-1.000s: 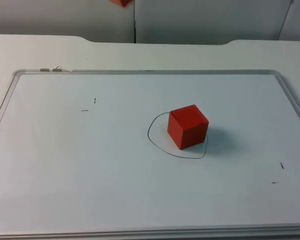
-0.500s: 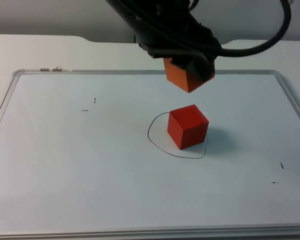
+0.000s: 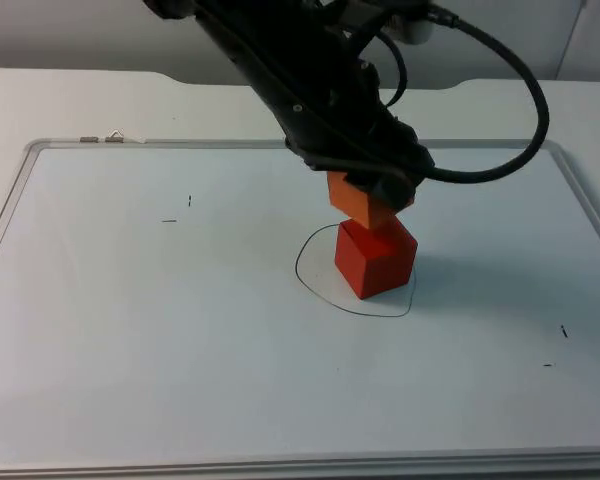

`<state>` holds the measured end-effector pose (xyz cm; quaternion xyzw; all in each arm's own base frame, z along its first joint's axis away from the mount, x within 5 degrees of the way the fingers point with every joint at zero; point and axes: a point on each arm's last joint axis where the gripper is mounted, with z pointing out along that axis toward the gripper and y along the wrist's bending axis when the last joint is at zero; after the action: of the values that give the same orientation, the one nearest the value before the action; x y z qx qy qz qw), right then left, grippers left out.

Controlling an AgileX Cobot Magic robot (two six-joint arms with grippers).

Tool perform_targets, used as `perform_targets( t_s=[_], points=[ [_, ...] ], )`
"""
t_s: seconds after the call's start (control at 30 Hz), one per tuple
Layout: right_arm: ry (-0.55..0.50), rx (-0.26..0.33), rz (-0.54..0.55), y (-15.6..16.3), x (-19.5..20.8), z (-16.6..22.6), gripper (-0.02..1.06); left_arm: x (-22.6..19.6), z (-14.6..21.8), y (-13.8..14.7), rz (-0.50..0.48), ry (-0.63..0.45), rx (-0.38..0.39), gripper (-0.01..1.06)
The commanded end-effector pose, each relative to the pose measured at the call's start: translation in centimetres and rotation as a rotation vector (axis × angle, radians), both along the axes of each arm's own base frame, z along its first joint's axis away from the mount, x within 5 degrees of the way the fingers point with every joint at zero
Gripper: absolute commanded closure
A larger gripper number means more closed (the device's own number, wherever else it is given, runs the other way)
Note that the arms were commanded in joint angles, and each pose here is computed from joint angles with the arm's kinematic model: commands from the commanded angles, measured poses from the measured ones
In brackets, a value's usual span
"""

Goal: Pick up one cube with the left hand and another cube with the right hand. First place the cube in the right hand at the target position, then stack the cube in the left hand on top.

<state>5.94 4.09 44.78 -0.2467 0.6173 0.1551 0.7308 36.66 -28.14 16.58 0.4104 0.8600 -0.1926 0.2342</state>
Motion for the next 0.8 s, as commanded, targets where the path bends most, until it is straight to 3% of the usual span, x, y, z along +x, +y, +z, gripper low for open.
perform_targets(
  t_s=[0.0, 0.77],
  points=[
    [0.006, -0.003, 0.007, 0.0, 0.0, -0.2, 0.08, 0.1, 0.1, -0.3, 0.004, -0.013, -0.008, 1.05],
    [0.008, -0.004, 0.007, 0.0, 0.0, -0.2, 0.08, 0.0, -1.3, -0.8, -0.006, -0.01, 0.01, 1.05]
  ],
)
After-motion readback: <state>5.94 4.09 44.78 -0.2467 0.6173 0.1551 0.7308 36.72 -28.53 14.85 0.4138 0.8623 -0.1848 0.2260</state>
